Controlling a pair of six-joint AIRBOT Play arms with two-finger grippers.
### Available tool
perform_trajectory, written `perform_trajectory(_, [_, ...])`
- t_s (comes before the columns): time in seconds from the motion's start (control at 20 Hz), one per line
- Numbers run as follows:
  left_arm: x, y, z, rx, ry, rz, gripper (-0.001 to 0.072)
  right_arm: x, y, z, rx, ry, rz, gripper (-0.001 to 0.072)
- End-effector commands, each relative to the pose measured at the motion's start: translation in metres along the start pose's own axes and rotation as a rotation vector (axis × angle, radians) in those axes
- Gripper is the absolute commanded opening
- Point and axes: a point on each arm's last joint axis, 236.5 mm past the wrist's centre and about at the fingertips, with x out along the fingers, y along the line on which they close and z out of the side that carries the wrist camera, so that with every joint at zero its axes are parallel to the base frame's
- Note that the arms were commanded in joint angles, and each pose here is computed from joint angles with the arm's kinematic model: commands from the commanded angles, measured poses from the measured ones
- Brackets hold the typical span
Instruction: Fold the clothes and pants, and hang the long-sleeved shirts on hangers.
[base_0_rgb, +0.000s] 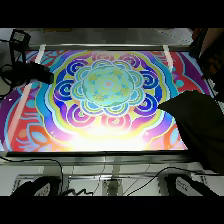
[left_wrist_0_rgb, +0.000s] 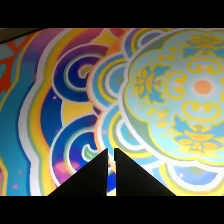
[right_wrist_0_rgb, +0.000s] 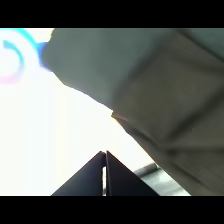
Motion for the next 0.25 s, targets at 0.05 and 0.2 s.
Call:
perform_trajectory(0.05, [0.0, 0.0, 0.0, 0.0, -0.001, 0.001, 0.0059, -0.027, 0.068, 0.004, -0.176, -0.161, 0.08, 0.0011])
perform_trajectory(0.2, [0.0, 0.0, 0.0, 0.0, -0.001, 0.001, 0.0059, -0.029, 0.087, -0.018, -0.231, -0.103, 0.12, 0.0011])
